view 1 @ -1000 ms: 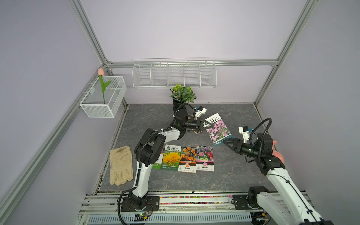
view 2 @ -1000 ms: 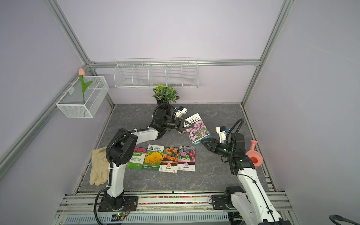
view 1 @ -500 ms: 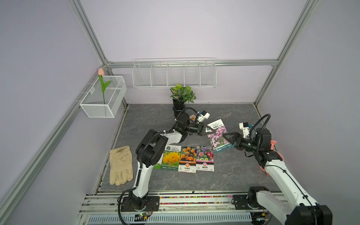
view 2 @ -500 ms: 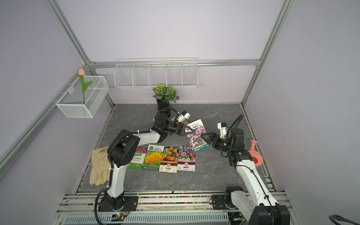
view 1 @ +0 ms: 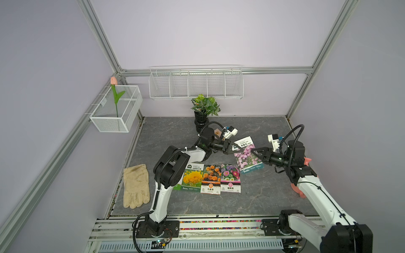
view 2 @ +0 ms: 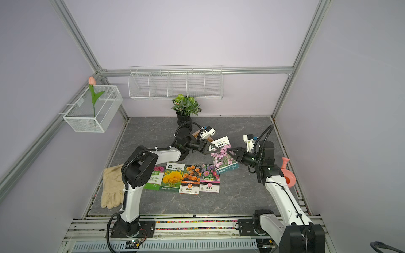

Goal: Arrange the seed packets in a row
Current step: Pick up the seed packet from the center of the board, then place the seed packet at the center of the board.

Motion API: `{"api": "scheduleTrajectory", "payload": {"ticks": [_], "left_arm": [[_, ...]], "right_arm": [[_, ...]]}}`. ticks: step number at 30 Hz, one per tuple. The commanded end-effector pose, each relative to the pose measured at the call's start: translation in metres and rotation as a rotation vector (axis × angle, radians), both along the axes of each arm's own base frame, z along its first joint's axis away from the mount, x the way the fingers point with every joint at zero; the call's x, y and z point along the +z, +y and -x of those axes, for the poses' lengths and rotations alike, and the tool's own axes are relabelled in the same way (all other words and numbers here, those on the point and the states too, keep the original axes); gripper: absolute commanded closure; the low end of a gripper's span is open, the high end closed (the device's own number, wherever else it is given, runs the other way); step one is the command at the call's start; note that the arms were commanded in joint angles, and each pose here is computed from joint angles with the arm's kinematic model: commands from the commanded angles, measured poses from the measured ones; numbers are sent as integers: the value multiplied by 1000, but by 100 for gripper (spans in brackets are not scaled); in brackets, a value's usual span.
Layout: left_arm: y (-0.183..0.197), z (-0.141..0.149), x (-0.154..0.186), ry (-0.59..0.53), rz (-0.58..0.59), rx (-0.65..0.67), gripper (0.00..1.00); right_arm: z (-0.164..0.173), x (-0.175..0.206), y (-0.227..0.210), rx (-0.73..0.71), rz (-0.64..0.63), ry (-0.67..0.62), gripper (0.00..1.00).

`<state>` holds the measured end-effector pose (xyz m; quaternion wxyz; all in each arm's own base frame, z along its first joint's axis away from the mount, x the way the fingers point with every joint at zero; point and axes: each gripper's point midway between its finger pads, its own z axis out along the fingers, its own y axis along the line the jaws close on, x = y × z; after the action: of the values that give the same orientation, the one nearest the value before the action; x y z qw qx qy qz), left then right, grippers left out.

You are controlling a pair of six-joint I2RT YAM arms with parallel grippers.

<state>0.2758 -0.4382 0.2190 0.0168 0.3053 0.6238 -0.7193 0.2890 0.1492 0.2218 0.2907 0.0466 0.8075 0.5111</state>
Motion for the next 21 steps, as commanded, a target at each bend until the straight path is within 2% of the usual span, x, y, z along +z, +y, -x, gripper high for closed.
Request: {"api": "scheduleTrajectory", "payload": {"ticks": [1,4,6,7,9,12,13,15,18,21], "left_arm": [[-4,-3,12,-30,22,-13,100],[-7,-7,10,-20,13,-5,100],[-7,-11,5,-8,4,12,91],[-6,-16,1,5,-6,33,82],[0,-36,-15,46,-47,116,40],[25,-76,-42,112,-102,288,4],[34,-87,-47,129,-115,341,0],[57,-106,-58,148,-135,453,0],[76,-116,-65,131,-170,569,0],[89,-119,-79,73,-287,672,0]], "right_arm": [[4,-2,3,20,19,2,72],[4,-1,0,-2,31,-12,89],[4,-2,-3,-20,42,-17,93],[4,-2,-4,-28,44,-18,93],[5,-9,-8,-57,60,-11,93],[10,-34,-19,-125,112,38,93],[13,-42,-22,-141,127,53,93],[20,-65,-30,-183,162,102,93],[31,-93,-38,-233,190,153,93],[42,-115,-49,-299,211,190,93]]}}
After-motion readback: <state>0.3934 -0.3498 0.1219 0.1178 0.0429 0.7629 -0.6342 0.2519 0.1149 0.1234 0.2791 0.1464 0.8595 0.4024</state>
